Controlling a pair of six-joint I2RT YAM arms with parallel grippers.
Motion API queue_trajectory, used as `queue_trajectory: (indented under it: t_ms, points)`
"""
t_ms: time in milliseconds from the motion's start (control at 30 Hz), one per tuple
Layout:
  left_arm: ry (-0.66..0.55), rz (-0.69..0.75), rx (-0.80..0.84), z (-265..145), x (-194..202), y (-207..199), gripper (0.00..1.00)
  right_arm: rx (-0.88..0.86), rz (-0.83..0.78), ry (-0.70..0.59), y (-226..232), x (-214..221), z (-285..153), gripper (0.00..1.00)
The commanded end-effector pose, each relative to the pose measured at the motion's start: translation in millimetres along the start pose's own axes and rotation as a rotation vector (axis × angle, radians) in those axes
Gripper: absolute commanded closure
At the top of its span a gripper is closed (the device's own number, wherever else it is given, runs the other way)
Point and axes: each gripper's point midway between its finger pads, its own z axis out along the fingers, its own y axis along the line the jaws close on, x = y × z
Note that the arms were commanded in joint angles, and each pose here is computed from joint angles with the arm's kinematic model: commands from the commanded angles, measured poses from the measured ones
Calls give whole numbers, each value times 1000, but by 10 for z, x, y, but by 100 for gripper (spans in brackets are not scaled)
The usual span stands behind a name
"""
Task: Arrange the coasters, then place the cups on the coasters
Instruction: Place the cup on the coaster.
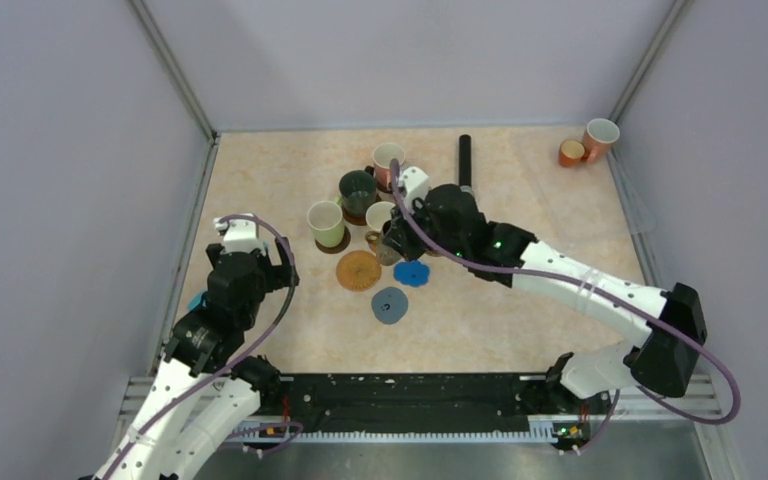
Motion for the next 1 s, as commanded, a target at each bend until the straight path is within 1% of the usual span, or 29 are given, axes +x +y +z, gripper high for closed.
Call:
queue_trajectory:
  t_ms: [0, 67, 200, 367, 467, 600, 633, 767, 800, 833, 900, 967]
  points:
    - [-86, -42, -27, -88, -248, 63, 1, -76, -85, -125, 262, -164, 224, 100]
    - [-105, -53, -47, -112, -275, 111, 1, -112, -132, -109, 323, -69, 332, 100]
    - [-129, -78, -77, -160, -319, 184, 1, -112, -225, -41, 280, 141, 576, 100]
    - [-157, -98, -118, -218, -357, 283, 1, -154, -320, -11, 362, 225, 724, 100]
    - [-169, -108, -116, -253, -365, 299, 1, -104, -370, 34, 331, 310, 786, 100]
    - [-180, -123, -107, -282, -372, 298, 1, -7, -382, 89, 132, 461, 817, 100]
    - [-181, -124, -102, -284, -372, 292, 1, 25, -378, 91, 71, 485, 805, 100]
    - [-172, -120, -82, -269, -359, 250, 1, 59, -365, 86, 4, 568, 762, 100]
    - [-192, -130, -71, -311, -389, 255, 1, 81, -361, 83, -40, 574, 748, 100]
    - [-164, -112, -73, -248, -348, 224, 1, 105, -357, 81, -85, 593, 736, 100]
    - [-148, -102, -62, -219, -330, 189, 1, 143, -354, 81, -157, 611, 707, 100]
    - [-135, -94, -45, -199, -322, 146, 1, 143, -351, 84, -161, 628, 696, 100]
